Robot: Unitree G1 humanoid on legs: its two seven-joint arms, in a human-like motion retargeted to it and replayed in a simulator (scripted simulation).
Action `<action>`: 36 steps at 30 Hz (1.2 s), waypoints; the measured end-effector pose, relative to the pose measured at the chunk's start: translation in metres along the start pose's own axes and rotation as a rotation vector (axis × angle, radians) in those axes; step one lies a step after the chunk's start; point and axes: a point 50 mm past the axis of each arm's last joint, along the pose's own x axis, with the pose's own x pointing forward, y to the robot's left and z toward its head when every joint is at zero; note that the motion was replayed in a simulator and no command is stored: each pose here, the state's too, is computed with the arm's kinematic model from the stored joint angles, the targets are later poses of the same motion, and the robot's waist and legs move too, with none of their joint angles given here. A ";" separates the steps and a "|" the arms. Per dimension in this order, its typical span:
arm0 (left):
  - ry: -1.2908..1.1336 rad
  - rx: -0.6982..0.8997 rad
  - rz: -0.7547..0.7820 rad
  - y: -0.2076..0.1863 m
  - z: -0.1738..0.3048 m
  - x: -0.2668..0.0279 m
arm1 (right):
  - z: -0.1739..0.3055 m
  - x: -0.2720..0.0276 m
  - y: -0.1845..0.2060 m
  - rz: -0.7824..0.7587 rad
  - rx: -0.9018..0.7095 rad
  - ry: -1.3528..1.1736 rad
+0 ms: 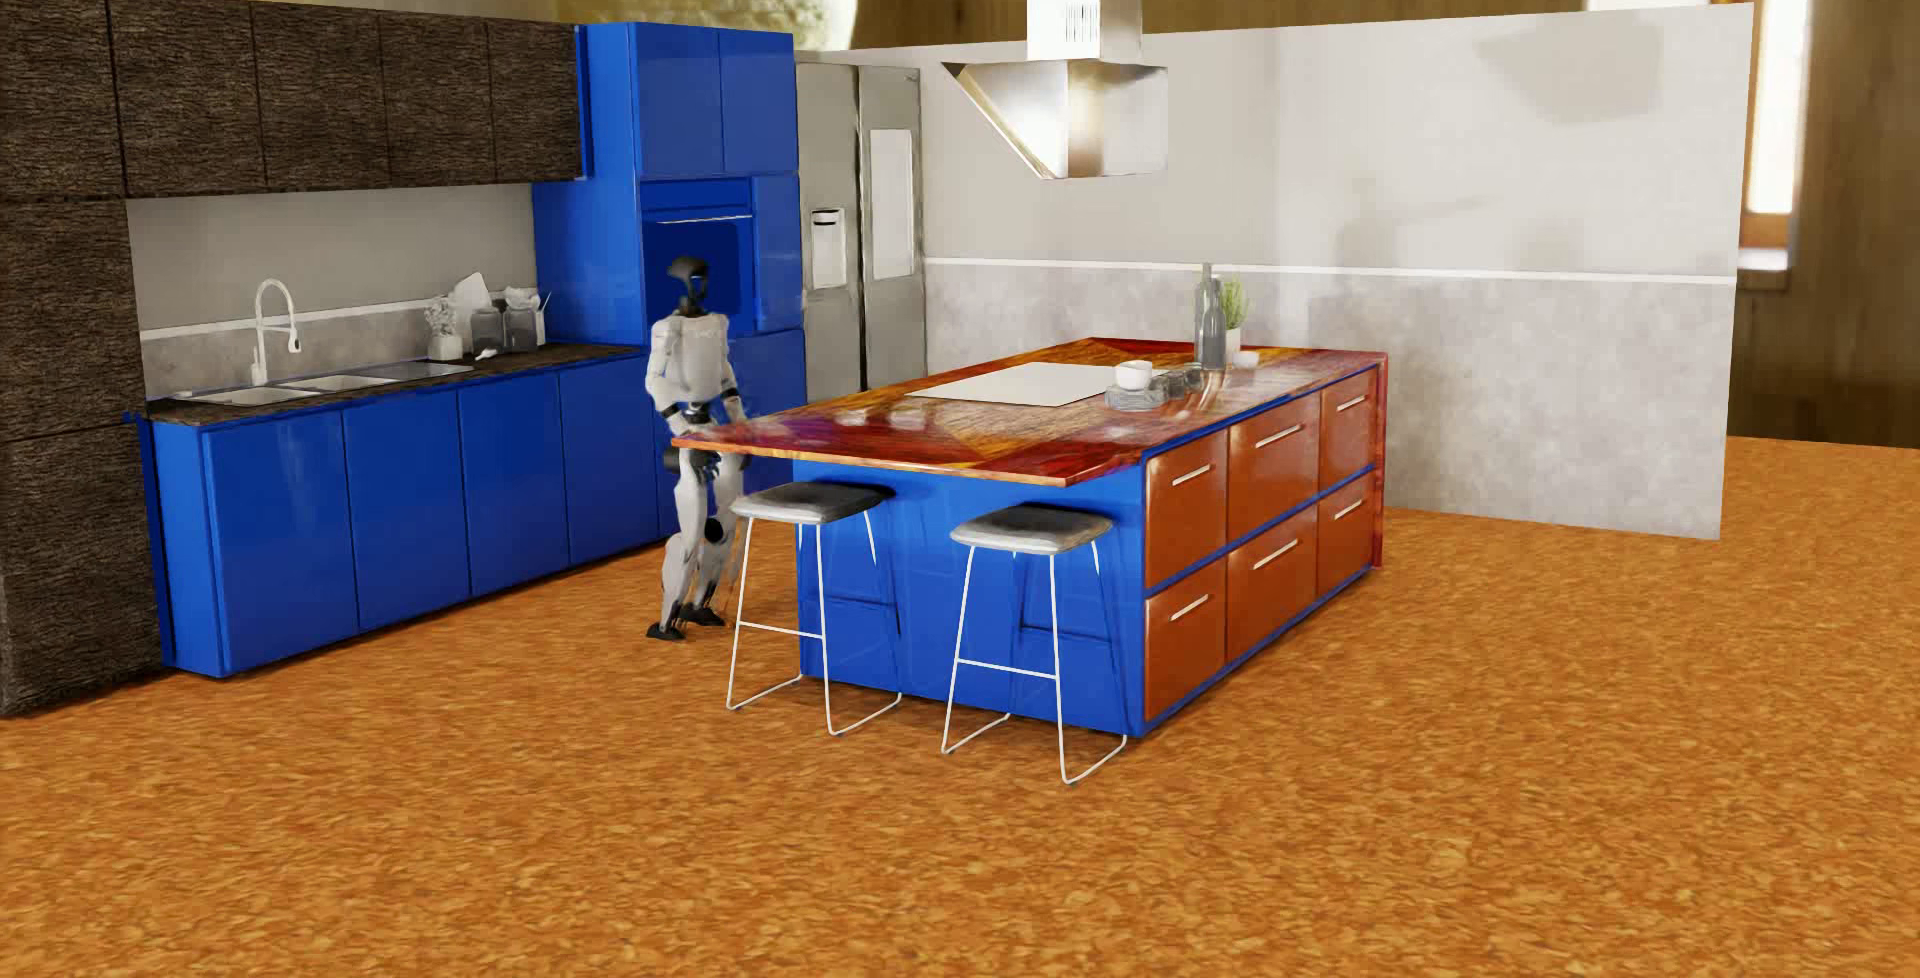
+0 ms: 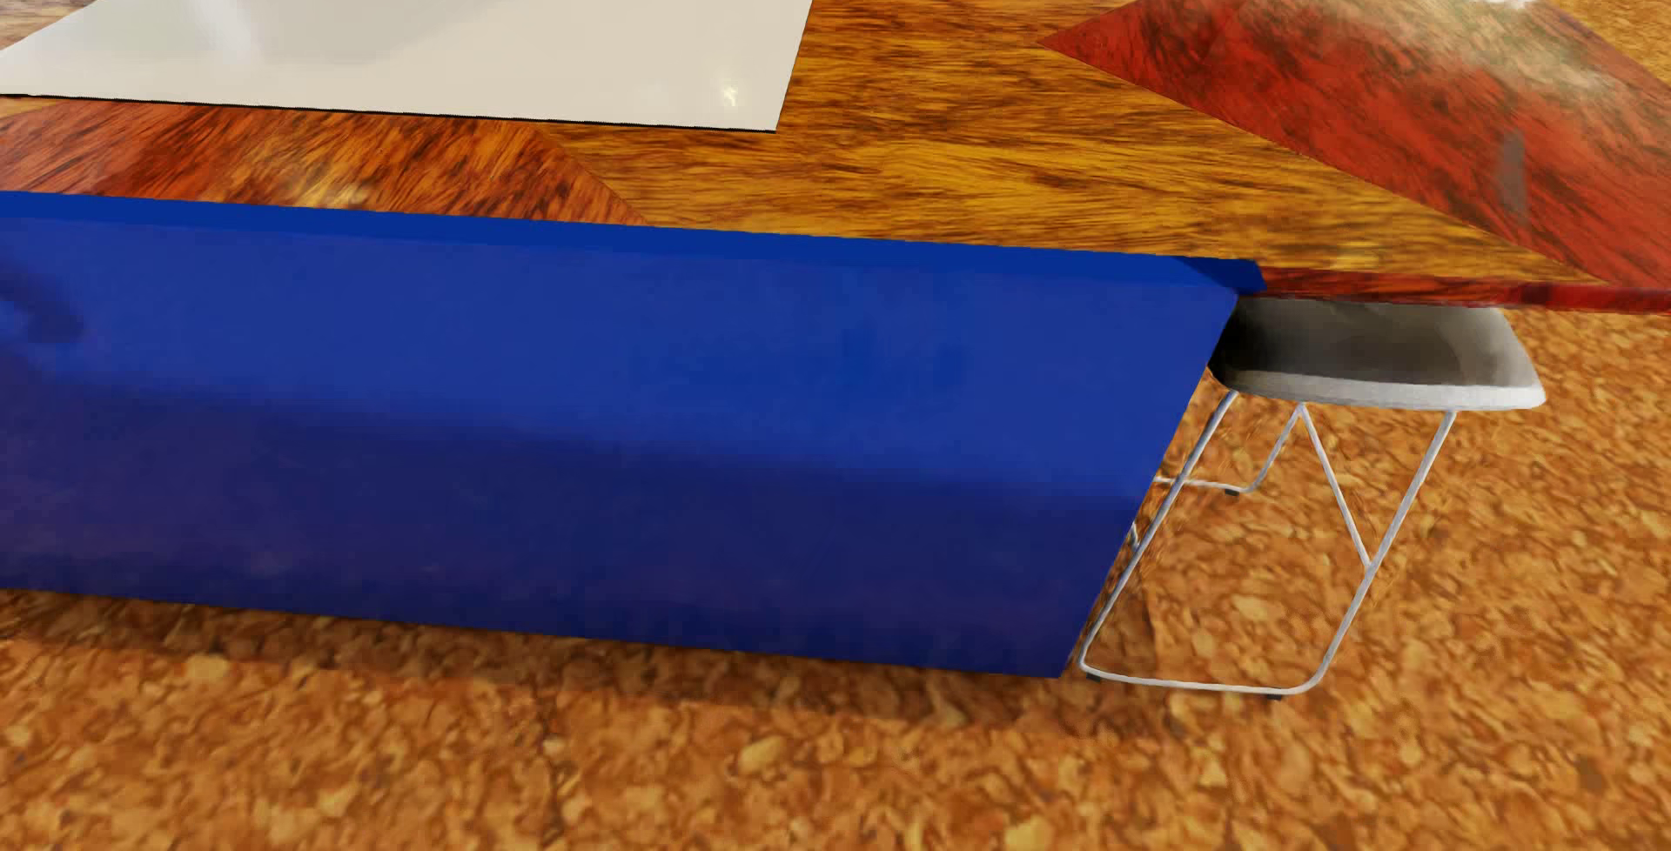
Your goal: Reach out
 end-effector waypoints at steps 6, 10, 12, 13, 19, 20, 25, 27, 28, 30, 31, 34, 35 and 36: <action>0.069 0.037 -0.019 -0.002 -0.018 -0.003 | 0.016 0.006 0.003 0.033 -0.082 -0.037; 0.069 0.181 -0.058 0.002 -0.009 0.004 | 0.068 0.020 -0.084 -0.145 -0.294 -0.040; 0.048 0.224 -0.051 0.010 -0.003 0.005 | 0.164 -0.004 -0.170 -0.393 -0.296 -0.250; 0.046 0.213 -0.017 0.022 -0.005 0.001 | 0.220 -0.030 -0.208 -0.517 -0.278 -0.357; 0.056 0.214 0.106 0.069 -0.003 -0.004 | 0.360 -0.245 -0.328 -1.073 -0.288 -0.731; 0.070 0.220 0.117 0.074 -0.008 -0.007 | 0.366 -0.266 -0.333 -1.125 -0.316 -0.739; 0.142 0.267 0.103 0.077 -0.024 -0.010 | 0.382 -0.285 -0.330 -1.176 -0.401 -0.718; 0.157 0.271 0.097 0.075 -0.027 -0.010 | 0.379 -0.267 -0.327 -1.152 -0.436 -0.660; 0.157 0.269 0.096 0.075 -0.027 -0.010 | 0.380 -0.265 -0.326 -1.149 -0.445 -0.646; 0.142 0.260 0.092 0.072 -0.025 -0.009 | 0.385 -0.268 -0.323 -1.147 -0.448 -0.669; 0.133 0.255 0.091 0.071 -0.023 -0.009 | 0.387 -0.268 -0.321 -1.145 -0.447 -0.677; 0.117 0.250 0.090 0.069 -0.020 -0.008 | 0.390 -0.270 -0.320 -1.143 -0.441 -0.694; 0.115 0.247 0.091 0.069 -0.019 -0.008 | 0.390 -0.271 -0.320 -1.143 -0.435 -0.699; 0.114 0.244 0.092 0.069 -0.019 -0.008 | 0.390 -0.272 -0.321 -1.145 -0.431 -0.700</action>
